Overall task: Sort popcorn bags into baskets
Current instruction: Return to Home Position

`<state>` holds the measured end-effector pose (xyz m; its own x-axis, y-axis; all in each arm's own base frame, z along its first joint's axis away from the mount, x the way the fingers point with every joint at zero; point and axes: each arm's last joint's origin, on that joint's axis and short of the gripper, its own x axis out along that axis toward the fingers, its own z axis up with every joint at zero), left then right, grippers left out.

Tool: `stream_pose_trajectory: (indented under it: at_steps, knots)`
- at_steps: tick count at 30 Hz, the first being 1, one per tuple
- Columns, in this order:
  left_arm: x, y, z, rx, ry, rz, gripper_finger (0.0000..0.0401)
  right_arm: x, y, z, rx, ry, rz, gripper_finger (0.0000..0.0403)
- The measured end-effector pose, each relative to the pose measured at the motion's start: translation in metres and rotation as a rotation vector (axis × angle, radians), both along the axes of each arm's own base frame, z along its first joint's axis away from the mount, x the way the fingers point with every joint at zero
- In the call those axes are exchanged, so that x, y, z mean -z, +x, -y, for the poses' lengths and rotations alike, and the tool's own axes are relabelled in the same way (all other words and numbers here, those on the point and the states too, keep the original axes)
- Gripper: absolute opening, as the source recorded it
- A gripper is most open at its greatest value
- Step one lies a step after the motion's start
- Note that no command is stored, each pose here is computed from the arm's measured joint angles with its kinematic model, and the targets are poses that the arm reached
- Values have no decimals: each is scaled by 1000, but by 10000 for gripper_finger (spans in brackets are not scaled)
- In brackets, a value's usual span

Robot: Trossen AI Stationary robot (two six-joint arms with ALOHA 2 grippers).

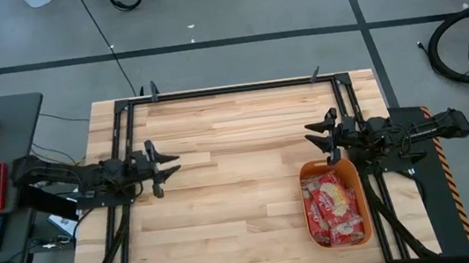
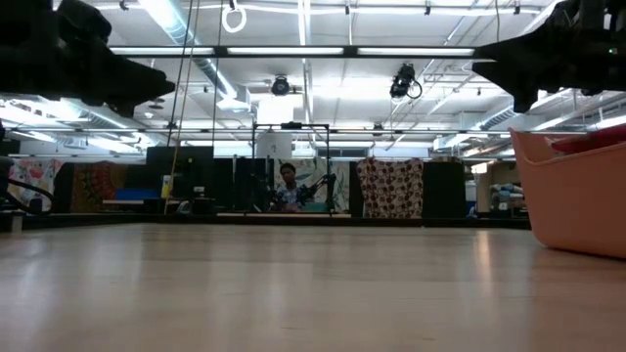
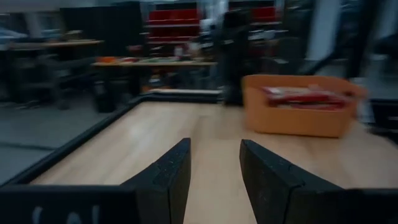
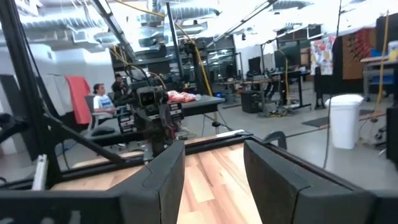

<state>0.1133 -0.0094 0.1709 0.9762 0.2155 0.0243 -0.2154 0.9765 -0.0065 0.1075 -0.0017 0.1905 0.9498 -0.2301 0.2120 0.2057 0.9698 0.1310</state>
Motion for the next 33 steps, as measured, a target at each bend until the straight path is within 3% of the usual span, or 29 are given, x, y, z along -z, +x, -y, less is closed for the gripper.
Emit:
stream_pose_trajectory:
  at_steps: [7, 10, 18, 33]
  knots:
    - [-1, 1, 5, 191, 18, 4, 142, 0, 0, 0, -17, 63, 14, 170]
    - [0, 1, 5, 197, -28, 5, 142, 0, 0, 0, -18, 60, 14, 170]
    - [0, 1, 5, 200, -272, 30, 142, 0, 0, 0, -19, 59, 13, 170]
    - [1, 1, 5, 200, -299, 32, 142, 0, 0, 0, -19, 58, 13, 170]
